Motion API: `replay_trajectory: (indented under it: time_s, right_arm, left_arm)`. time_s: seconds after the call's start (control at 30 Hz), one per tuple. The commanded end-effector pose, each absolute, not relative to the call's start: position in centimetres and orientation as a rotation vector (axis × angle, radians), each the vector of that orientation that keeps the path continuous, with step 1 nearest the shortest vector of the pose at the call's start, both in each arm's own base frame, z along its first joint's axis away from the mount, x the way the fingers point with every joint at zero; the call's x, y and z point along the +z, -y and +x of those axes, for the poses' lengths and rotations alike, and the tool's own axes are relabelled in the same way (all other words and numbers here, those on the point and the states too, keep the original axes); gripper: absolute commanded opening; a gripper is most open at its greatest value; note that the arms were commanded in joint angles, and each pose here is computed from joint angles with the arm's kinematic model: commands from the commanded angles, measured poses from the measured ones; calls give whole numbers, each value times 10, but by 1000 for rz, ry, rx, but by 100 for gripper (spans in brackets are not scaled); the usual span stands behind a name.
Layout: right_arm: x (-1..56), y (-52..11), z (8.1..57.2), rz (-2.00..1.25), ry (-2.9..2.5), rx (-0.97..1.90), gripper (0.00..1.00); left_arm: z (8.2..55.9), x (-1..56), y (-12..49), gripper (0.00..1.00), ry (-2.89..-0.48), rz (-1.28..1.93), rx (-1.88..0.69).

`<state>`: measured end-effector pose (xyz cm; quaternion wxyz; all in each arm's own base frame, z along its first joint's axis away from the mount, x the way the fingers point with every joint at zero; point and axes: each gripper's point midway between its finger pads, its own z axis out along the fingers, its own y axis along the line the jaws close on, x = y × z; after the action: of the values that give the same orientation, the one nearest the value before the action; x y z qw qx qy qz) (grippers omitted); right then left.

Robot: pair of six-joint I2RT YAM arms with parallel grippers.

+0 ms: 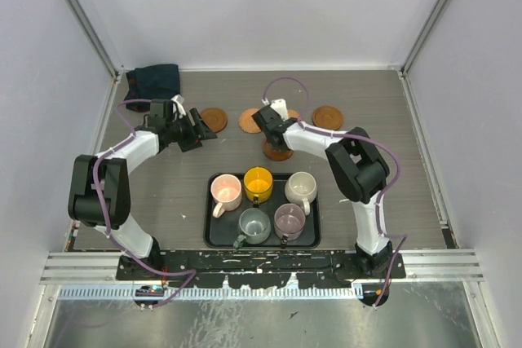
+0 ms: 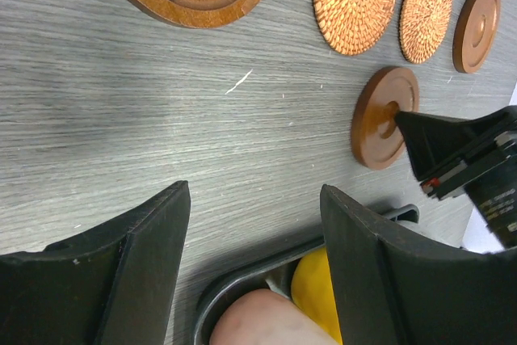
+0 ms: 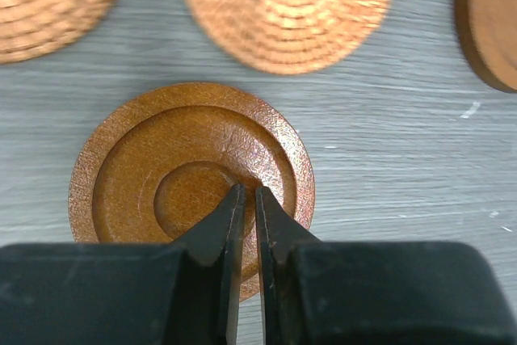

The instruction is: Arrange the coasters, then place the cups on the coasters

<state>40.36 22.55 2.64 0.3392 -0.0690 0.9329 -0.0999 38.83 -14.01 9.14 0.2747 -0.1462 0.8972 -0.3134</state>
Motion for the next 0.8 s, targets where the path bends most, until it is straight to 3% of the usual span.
replay_trajectory:
  time_s: [0.0,0.77]
  right_arm:
    - [-7,-148,373,-79,-2601,-467,15]
    - [12,28,371,554,-2553,-644,15]
  left_arm:
    - [403,107,143,67,-2342,-359,-866]
    - [411,107,143,67,-2342,-352,-853]
